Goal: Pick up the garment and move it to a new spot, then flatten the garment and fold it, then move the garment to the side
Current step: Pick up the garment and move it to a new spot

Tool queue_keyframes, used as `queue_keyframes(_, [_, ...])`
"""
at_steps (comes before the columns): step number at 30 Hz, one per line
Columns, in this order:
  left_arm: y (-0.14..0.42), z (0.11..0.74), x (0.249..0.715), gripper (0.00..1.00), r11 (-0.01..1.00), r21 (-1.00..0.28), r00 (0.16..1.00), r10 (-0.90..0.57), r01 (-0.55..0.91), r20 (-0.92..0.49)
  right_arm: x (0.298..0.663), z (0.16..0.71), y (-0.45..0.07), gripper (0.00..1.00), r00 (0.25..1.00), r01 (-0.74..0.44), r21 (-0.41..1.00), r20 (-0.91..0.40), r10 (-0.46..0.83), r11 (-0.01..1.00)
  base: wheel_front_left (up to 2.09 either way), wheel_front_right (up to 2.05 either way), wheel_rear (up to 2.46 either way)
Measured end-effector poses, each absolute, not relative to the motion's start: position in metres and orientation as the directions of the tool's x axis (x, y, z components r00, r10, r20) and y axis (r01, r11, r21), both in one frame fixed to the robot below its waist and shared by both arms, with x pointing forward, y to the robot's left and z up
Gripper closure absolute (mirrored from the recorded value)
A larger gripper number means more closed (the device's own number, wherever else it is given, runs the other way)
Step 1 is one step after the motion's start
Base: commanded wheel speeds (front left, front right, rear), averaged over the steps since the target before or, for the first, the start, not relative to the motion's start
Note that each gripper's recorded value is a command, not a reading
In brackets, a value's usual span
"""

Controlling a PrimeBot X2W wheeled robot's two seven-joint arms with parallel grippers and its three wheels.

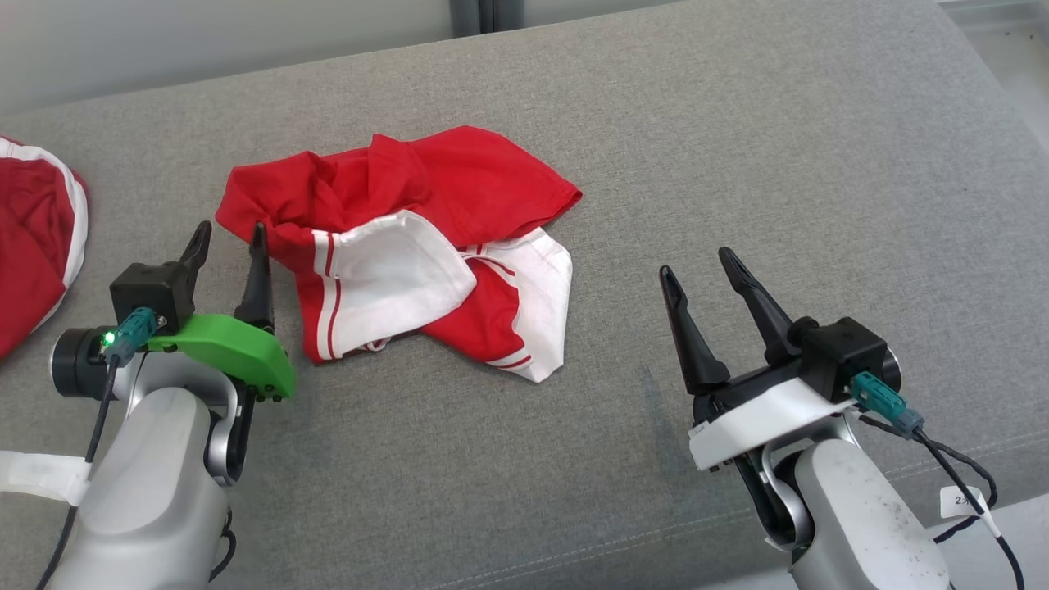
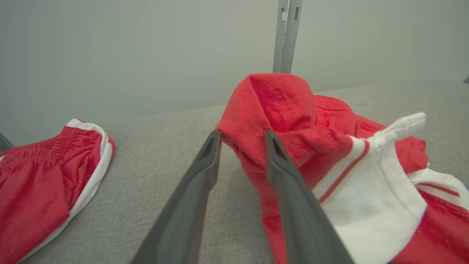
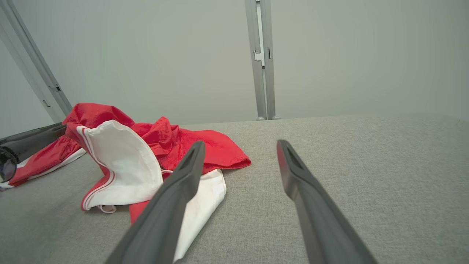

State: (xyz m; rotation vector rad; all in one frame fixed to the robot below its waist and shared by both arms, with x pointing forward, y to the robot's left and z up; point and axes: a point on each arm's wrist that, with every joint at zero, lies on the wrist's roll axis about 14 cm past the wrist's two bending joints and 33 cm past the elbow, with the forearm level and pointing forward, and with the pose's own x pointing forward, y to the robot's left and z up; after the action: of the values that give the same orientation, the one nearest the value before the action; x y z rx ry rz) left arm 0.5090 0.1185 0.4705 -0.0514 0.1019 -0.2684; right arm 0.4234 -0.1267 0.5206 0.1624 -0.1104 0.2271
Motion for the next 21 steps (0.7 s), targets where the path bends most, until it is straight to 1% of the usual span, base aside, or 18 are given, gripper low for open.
queue_keyframes(5, [0.122, 0.473, 0.505, 0.00, 0.971, -0.067, 0.969, -0.236, 0.231, -0.076, 0.425, 0.520, -0.124, 0.00, 0.967, -0.239, 0.145, 0.127, 0.222, 0.960, 0.00, 0.00, 0.00])
queue_keyframes(9, [0.125, 0.490, 0.503, 0.00, 0.975, -0.084, 0.978, -0.208, 0.207, -0.009, 0.425, 0.521, -0.122, 0.00, 0.965, -0.246, 0.147, 0.129, 0.228, 0.958, 0.00, 0.00, 0.00])
queue_keyframes(17, [0.112, 0.513, 0.477, 0.00, 0.970, -0.131, 0.976, -0.196, 0.207, 0.090, 0.422, 0.524, -0.119, 0.00, 0.963, -0.253, 0.148, 0.137, 0.233, 0.956, 0.00, 0.00, 0.00])
queue_keyframes(21, [0.107, 0.521, 0.461, 0.00, 0.967, -0.134, 0.972, -0.200, 0.216, 0.122, 0.418, 0.527, -0.119, 0.00, 0.962, -0.251, 0.148, 0.144, 0.231, 0.956, 0.00, 0.00, 0.00])
